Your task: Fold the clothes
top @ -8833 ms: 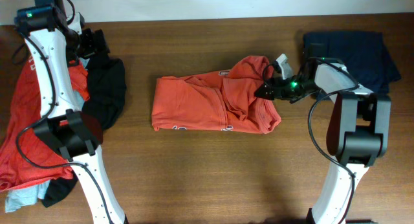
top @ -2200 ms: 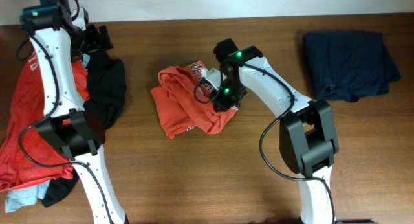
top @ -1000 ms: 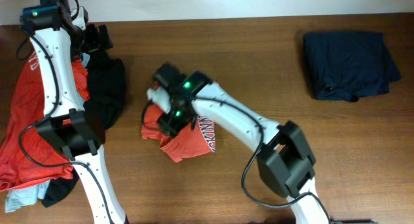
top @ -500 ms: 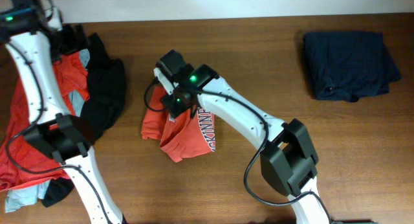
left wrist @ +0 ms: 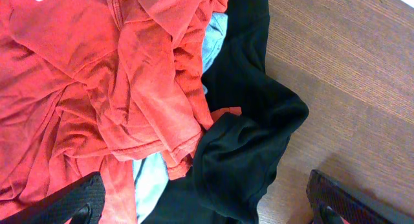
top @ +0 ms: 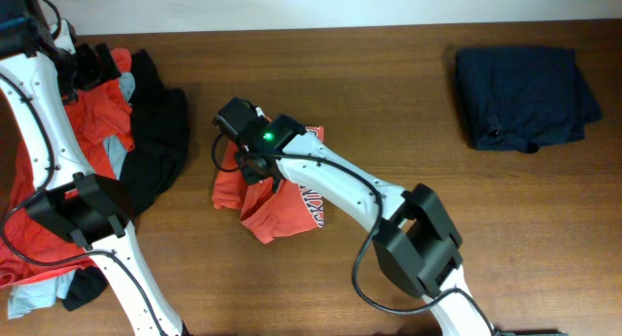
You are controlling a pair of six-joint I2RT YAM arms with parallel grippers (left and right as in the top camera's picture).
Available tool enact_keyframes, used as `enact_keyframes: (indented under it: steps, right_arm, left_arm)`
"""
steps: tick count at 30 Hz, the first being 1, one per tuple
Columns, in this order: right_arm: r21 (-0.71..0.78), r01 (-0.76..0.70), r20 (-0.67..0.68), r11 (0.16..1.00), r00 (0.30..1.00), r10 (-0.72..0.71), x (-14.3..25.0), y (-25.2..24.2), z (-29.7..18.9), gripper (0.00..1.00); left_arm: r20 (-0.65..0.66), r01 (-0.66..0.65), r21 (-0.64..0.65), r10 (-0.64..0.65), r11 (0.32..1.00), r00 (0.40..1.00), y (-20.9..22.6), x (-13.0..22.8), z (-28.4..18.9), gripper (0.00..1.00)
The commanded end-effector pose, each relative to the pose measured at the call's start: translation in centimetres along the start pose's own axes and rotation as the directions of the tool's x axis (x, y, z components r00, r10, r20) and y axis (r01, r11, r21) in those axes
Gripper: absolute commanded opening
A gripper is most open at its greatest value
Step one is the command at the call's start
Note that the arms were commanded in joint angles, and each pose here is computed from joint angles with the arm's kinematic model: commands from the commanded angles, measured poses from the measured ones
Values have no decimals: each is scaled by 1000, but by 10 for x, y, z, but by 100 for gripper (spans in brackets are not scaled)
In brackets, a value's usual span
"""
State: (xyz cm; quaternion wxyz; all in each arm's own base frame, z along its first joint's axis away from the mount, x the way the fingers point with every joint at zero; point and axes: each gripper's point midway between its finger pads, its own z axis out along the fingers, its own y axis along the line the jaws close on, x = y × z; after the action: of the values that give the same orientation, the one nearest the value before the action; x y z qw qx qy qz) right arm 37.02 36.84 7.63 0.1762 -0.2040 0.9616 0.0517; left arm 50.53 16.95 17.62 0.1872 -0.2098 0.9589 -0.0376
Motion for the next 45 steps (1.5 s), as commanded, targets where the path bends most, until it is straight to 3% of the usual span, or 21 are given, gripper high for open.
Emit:
enact_keyframes:
  steps: [1,3,6,10,14,24,29,30,33,34,39,45]
  right_arm:
    - [40,-58,-6,998,998,58,1,-4,18,52]
    - [33,-65,8,997,998,65,-2,-2,18,48]
    - [17,-69,33,997,997,68,-8,2,18,29]
    - [-5,-72,50,997,996,72,-13,6,18,22]
    - [-12,-75,58,997,995,76,-16,7,17,4]
    - [-146,-69,211,987,972,99,-71,35,-25,4]
    - [-208,-78,246,975,961,129,-83,47,-22,4]
    - [-209,-83,243,974,961,134,-82,47,-17,10]
    - [-219,-84,216,972,967,133,-77,51,2,73]
    - [-228,-78,206,971,970,126,-75,53,5,81]
    - [-238,-6,219,971,974,59,-78,52,-10,100]
    - [-205,-99,237,974,960,147,-101,-13,-85,99]
  left_arm:
    - [9,-16,14,16,1000,1000,-2,-2,-2,99]
    - [7,-15,14,15,1000,1000,-2,-1,-2,99]
    - [7,-14,13,14,1000,1000,-1,-1,-2,99]
    - [6,-14,13,14,1000,1000,-1,-1,-2,99]
    - [6,-14,13,14,1000,1000,-1,-1,-2,99]
    - [4,-13,13,13,1000,1000,-1,-1,-2,99]
    - [3,-14,14,14,1000,1000,-2,-1,-2,99]
    - [3,-14,14,14,1000,1000,-2,-1,-2,99]
    - [3,-14,14,14,1000,1000,-2,-1,-2,99]
    - [3,-13,13,13,1000,1000,-1,-1,-2,99]
    - [-1,-13,14,13,1000,1000,-1,1,-2,99]
    - [-77,-15,12,15,1000,997,-3,19,-1,99]
